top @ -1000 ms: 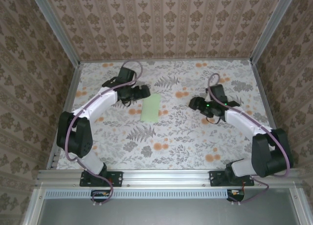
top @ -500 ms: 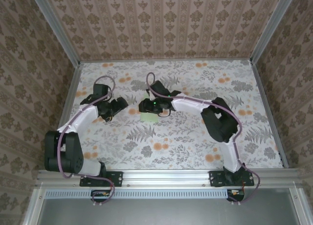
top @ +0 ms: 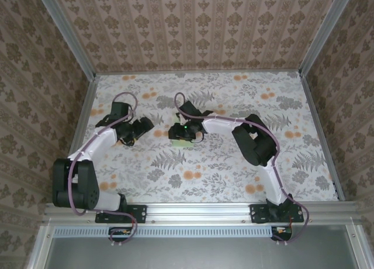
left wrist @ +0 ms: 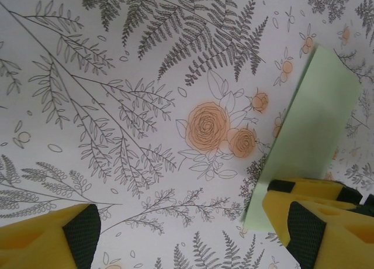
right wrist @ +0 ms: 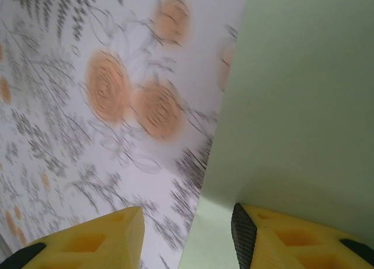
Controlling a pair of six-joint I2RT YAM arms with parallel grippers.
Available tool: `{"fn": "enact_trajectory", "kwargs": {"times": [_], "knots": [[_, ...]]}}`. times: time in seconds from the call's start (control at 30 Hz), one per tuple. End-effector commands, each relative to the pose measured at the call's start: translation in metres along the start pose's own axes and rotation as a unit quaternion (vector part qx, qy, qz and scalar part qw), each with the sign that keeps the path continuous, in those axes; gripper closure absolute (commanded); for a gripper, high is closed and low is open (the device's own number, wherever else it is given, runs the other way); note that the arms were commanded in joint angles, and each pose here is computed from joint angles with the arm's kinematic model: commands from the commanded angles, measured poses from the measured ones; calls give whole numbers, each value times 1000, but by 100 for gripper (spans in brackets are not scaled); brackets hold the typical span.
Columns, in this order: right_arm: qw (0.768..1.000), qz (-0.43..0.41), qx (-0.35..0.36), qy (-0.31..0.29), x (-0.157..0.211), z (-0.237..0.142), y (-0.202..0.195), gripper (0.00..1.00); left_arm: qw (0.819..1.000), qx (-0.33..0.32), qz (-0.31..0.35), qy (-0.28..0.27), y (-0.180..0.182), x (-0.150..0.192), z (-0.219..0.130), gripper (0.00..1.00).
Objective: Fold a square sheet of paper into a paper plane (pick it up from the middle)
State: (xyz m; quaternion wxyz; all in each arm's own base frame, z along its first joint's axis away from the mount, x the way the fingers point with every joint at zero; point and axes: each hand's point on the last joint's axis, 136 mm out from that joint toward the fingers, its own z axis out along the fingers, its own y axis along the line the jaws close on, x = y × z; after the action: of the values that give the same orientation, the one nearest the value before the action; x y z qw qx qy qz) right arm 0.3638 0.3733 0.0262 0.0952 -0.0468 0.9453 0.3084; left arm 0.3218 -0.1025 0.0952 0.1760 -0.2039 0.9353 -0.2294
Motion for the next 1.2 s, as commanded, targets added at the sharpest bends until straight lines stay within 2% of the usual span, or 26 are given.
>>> {"fn": "enact_trajectory", "kwargs": {"times": [0.0, 0.17, 0.23, 0.37, 0.47, 0.63, 0.7, 0.77, 0.9, 1.17], "knots": [[995, 39, 81, 48, 43, -15, -65, 53, 999, 22, 17, 16, -16, 8, 6, 14], [992, 66, 99, 29, 70, -50, -93, 53, 997, 50, 50, 37, -45, 25, 20, 19], [994, 73, 84, 24, 74, -60, -93, 53, 994, 69, 69, 49, -63, 36, 28, 25], [997, 75, 4, -6, 53, -92, -67, 52, 988, 94, 103, 73, -97, 58, 44, 33], [996, 78, -14, -42, 39, -124, -62, 51, 979, 117, 133, 103, -128, 82, 55, 41], [989, 118, 26, -84, 45, -163, -103, 52, 965, 164, 152, 140, -169, 110, 75, 58], [985, 139, 34, -96, 50, -172, -119, 52, 957, 173, 164, 166, -181, 123, 85, 67], [982, 156, 39, -100, 56, -177, -132, 53, 951, 175, 171, 187, -188, 134, 93, 75], [980, 174, 40, -86, 70, -174, -144, 56, 946, 166, 176, 217, -191, 150, 108, 85], [978, 201, 17, -49, 89, -153, -148, 60, 950, 125, 164, 233, -167, 162, 130, 90]]}}
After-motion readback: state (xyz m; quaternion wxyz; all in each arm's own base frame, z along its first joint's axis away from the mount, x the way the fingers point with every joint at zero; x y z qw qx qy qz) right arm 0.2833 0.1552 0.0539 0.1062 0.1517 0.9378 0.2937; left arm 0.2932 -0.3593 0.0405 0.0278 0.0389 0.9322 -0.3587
